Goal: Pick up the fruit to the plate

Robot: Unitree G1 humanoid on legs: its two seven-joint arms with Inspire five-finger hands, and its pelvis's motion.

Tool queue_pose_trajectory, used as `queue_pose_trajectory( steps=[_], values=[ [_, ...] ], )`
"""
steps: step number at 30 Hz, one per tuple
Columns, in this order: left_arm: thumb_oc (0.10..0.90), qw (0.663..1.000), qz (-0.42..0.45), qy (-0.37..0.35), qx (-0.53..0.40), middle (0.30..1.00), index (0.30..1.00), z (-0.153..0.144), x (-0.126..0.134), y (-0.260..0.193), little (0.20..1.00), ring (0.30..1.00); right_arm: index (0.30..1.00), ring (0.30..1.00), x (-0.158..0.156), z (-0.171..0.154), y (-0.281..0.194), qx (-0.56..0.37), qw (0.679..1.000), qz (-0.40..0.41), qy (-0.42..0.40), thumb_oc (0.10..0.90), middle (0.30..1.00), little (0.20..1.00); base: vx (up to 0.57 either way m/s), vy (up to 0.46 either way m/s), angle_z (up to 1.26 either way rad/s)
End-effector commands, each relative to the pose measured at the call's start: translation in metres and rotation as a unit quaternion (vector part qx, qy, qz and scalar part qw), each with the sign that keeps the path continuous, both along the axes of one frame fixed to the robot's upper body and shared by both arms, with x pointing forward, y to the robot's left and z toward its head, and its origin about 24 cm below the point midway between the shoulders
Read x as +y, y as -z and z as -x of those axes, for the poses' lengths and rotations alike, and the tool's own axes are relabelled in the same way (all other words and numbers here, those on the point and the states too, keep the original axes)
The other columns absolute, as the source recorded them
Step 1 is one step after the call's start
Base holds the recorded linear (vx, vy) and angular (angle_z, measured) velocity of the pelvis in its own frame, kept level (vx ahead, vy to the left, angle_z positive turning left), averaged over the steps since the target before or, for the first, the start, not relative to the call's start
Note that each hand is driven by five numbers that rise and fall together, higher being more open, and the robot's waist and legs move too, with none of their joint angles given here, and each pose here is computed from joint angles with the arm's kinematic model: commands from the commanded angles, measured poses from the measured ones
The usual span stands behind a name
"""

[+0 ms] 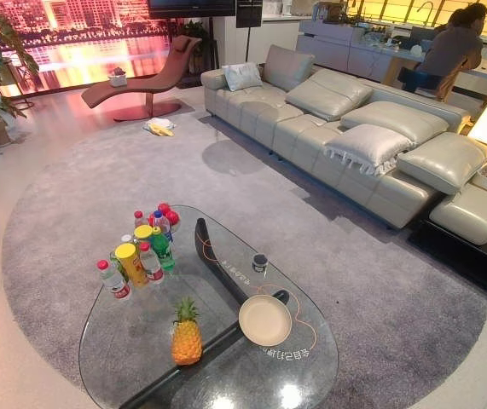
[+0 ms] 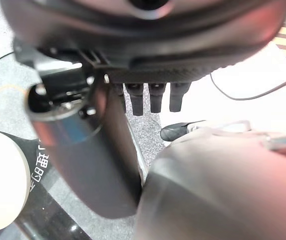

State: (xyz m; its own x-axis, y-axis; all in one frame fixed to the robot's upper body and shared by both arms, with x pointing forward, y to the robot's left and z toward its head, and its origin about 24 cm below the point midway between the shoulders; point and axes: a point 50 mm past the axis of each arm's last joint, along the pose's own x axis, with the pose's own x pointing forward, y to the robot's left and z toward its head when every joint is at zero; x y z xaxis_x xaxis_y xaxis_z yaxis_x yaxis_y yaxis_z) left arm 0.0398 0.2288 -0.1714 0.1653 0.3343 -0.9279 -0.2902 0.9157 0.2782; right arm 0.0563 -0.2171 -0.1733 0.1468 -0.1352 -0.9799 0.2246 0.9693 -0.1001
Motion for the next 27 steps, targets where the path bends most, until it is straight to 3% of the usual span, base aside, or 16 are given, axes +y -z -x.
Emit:
queue_pose_trajectory(
  steps=[1, 9, 16, 17, 20, 27],
  values=[
    [0.8, 1.0, -0.003, 0.014, -0.003, 0.9, 0.9, -0.017, -0.01, 0.001, 0.9, 0.9, 0.9, 0.9, -0.003, 0.018, 0.001, 0.048, 0.999, 0.009, 0.005, 0.8, 0.9, 0.9, 0.0, 0.0, 0.0],
    [0.8, 0.997, -0.067, -0.039, -0.02, 0.9, 0.9, -0.02, 0.006, -0.005, 0.9, 0.9, 0.9, 0.9, -0.009, 0.016, 0.0, 0.05, 0.999, 0.014, 0.003, 0.8, 0.9, 0.9, 0.0, 0.0, 0.0],
    [0.8, 0.991, -0.118, -0.034, -0.045, 0.9, 0.9, -0.028, 0.02, -0.011, 0.9, 0.9, 0.9, 0.9, -0.017, 0.017, -0.002, 0.054, 0.998, 0.02, 0.0, 0.8, 0.9, 0.9, 0.01, 0.007, 0.0],
    [0.8, 0.984, -0.153, -0.003, -0.088, 0.9, 0.9, -0.043, 0.03, -0.019, 0.9, 0.9, 0.9, 0.9, -0.025, 0.015, -0.004, 0.052, 0.998, 0.027, -0.006, 0.8, 0.9, 0.9, 0.03, 0.038, -0.01],
    [0.8, 0.971, -0.175, -0.01, -0.165, 0.9, 0.9, -0.067, 0.037, -0.03, 0.9, 0.9, 0.9, 0.9, -0.035, 0.011, -0.007, 0.05, 0.998, 0.035, -0.015, 0.8, 0.9, 0.9, 0.02, 0.057, -0.04],
    [0.8, 0.922, -0.24, 0.012, -0.304, 0.9, 0.9, -0.123, 0.038, -0.064, 0.9, 0.9, 0.9, 0.9, -0.047, 0.006, -0.011, 0.034, 0.998, 0.05, -0.021, 0.8, 0.9, 0.9, -0.02, 0.031, -0.01]
  ],
)
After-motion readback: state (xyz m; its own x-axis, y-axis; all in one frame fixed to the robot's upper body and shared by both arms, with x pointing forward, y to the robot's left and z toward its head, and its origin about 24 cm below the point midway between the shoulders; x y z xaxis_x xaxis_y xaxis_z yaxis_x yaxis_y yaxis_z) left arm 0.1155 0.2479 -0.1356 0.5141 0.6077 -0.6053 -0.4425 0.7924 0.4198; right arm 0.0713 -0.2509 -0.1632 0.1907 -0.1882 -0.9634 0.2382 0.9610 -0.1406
